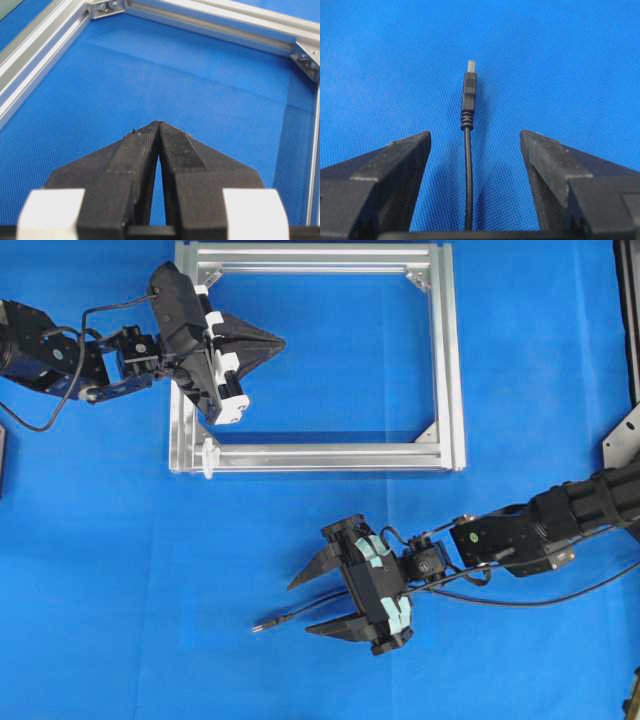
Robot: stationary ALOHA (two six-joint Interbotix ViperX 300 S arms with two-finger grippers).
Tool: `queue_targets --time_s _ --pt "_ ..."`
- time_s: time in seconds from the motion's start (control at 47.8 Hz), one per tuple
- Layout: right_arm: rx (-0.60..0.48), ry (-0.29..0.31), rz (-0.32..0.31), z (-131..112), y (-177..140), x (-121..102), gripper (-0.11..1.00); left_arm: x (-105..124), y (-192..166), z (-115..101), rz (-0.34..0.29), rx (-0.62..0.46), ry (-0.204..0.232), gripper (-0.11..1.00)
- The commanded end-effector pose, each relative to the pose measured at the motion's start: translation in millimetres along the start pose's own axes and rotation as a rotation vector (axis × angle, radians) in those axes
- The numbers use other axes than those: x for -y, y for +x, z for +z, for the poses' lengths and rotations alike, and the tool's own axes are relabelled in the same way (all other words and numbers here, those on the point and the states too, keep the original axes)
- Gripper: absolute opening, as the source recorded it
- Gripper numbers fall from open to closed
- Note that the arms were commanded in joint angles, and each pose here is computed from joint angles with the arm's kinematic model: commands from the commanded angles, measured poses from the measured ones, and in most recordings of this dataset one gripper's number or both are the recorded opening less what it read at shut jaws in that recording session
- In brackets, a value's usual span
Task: Insert the wire through the string loop located on the left side.
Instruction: 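Close the right gripper on the cable just behind the USB plug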
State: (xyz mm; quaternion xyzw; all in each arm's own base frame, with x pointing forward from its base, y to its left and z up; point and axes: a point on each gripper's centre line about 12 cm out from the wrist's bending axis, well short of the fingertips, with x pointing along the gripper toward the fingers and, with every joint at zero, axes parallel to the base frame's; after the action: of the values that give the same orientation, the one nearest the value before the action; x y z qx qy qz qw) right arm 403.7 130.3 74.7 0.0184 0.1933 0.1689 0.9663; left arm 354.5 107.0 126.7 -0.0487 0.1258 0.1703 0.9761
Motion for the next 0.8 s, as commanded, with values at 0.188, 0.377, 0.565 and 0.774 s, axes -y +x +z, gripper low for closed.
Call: queue_targets --time_s 0.188,0.377,0.565,0.774 --pt "0.016 -0.007 -0.004 10.1 1.1 0.8 0.39 1.5 -2.1 14.0 -0.005 0.043 -0.002 0.0" --pt "0.018 -0.009 -0.009 10.1 0.6 3.8 0.01 1.1 -2.1 14.1 -0.005 0.043 -0.002 0.0" --pt "0.013 -0.008 -0.009 9.6 0.6 3.9 0.0 0.9 -2.4 13.5 -0.004 0.041 -0.003 0.0" --pt "0.021 -0.004 -0.008 16.6 -3.6 2.5 0.0 0.9 -2.4 13.7 -0.004 0.043 -0.003 0.0"
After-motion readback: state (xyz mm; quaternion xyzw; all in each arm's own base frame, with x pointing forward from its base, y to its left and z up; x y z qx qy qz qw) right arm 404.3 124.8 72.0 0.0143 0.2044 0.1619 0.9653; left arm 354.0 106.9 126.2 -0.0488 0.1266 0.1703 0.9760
